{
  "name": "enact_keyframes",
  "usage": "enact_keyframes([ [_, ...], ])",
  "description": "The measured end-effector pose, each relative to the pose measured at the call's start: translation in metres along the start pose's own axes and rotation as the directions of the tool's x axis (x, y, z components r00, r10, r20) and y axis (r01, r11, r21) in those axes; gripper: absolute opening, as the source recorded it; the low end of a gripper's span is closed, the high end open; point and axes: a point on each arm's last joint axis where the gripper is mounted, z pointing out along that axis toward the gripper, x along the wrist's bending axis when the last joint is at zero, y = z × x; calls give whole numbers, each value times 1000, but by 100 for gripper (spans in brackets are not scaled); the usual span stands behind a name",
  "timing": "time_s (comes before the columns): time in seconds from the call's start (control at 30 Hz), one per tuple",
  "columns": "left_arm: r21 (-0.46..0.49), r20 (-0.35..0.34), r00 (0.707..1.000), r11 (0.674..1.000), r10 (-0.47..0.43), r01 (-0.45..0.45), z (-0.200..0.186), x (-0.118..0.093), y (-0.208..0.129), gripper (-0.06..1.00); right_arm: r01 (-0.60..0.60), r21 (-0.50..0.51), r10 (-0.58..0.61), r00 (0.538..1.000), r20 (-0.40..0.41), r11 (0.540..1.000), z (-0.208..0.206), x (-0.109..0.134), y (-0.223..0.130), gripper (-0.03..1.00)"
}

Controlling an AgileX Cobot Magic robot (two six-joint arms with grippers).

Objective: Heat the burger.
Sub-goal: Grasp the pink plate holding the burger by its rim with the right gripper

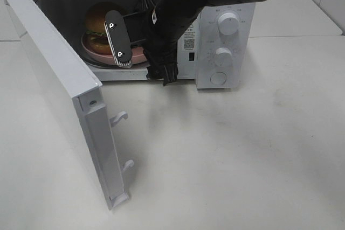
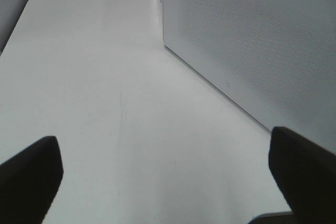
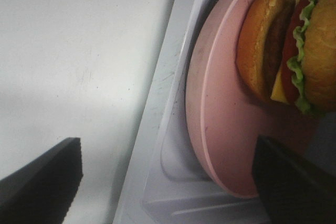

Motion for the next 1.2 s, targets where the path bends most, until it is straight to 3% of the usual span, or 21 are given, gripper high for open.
enact_keyframes([
  [0.6,0,0,1000,1000,0,0,0,0,0,99,-44,-6,44,999,24,999,60,-15,11,84],
  [1.03,0,0,1000,1000,0,0,0,0,0,99,-107,9,107,994,20,994,90,-20,-7,80],
  [1.1,0,0,1000,1000,0,0,0,0,0,99,-111,10,111,994,16,994,92,-19,-8,70],
  [1.13,0,0,1000,1000,0,0,0,0,0,99,-111,10,111,994,16,994,92,-19,-8,70],
  [1.2,0,0,1000,1000,0,0,0,0,0,99,-123,11,123,992,6,992,93,-18,-10,54],
])
